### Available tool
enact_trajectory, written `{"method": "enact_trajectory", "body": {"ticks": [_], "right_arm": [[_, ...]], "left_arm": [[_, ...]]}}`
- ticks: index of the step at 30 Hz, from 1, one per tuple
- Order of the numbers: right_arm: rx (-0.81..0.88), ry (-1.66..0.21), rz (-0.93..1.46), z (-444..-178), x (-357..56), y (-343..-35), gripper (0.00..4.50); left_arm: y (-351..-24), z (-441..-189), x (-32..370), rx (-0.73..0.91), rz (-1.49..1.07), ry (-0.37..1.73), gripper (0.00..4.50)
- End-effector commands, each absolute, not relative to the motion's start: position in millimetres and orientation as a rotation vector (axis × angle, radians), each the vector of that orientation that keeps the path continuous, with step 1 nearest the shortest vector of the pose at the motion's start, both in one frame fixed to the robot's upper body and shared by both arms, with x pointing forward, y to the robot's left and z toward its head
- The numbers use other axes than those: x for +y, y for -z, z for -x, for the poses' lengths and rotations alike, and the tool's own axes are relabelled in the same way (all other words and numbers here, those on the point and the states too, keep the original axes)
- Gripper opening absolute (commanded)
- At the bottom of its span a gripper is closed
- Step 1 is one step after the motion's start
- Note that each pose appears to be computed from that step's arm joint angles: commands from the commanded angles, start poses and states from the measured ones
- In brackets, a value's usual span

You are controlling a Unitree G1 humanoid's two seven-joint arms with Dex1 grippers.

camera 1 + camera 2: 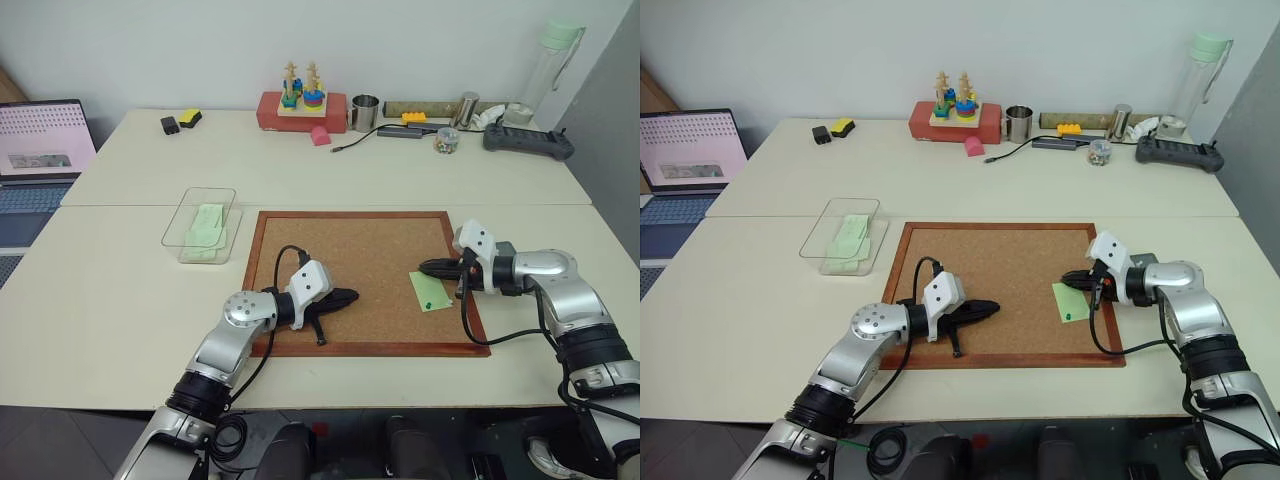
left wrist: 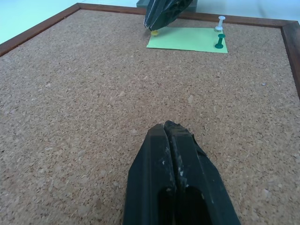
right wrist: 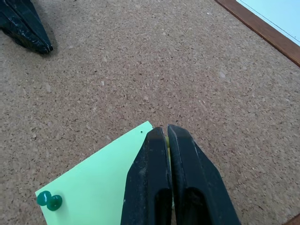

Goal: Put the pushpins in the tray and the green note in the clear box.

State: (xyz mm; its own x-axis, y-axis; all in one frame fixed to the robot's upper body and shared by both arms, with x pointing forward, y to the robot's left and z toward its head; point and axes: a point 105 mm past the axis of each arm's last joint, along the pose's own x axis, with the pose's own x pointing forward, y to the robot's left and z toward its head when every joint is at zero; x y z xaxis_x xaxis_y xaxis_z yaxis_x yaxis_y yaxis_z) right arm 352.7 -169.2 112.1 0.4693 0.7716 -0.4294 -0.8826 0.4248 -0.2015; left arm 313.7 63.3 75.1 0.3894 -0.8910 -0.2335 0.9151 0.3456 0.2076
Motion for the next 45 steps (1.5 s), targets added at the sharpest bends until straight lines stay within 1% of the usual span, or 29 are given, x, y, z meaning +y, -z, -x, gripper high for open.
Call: {"method": "enact_trajectory", "body": {"ticks": [1,9,13,16,21,23,26,30,33,35,36,37,41,43,45], "right_arm": [[0.181,-1.068,0.436,-349,-166,-143,0.03],[0.172,-1.048,0.418,-344,-170,-149,0.03],[0.156,-1.015,0.403,-342,-178,-158,0.03],[0.141,-0.937,0.404,-345,-196,-170,0.03],[0.181,-0.736,0.436,-346,-244,-179,0.03],[0.211,-0.674,0.449,-346,-260,-177,0.03],[0.264,-0.593,0.487,-345,-279,-165,0.03],[0.297,-0.507,0.492,-349,-291,-149,0.03],[0.319,-0.489,0.467,-349,-294,-138,0.03],[0.333,-0.488,0.451,-348,-295,-132,0.46],[0.335,-0.487,0.449,-347,-295,-131,0.56],[0.335,-0.49,0.434,-347,-295,-131,0.82],[0.332,-0.491,0.413,-346,-295,-133,1.55],[0.319,-0.494,0.413,-346,-295,-136,2.05],[0.292,-0.512,0.419,-344,-293,-146,2.33]], "left_arm": [[-67,-311,67,0.115,-0.341,1.169,0.0],[-65,-310,66,0.12,-0.345,1.177,0.0],[-65,-309,65,0.121,-0.346,1.181,0.0],[-64,-308,64,0.12,-0.347,1.182,0.0],[-65,-308,64,0.114,-0.353,1.178,0.0],[-66,-309,64,0.111,-0.355,1.176,0.0],[-66,-309,65,0.111,-0.358,1.174,0.0],[-64,-308,65,0.115,-0.365,1.18,0.0],[-65,-309,64,0.113,-0.368,1.183,0.0],[-65,-310,64,0.11,-0.369,1.183,0.0],[-66,-310,64,0.109,-0.37,1.183,0.0],[-66,-310,63,0.108,-0.371,1.183,0.0],[-66,-310,63,0.106,-0.372,1.183,0.0],[-65,-310,63,0.107,-0.373,1.185,0.0],[-65,-310,63,0.107,-0.375,1.185,0.0]]}}
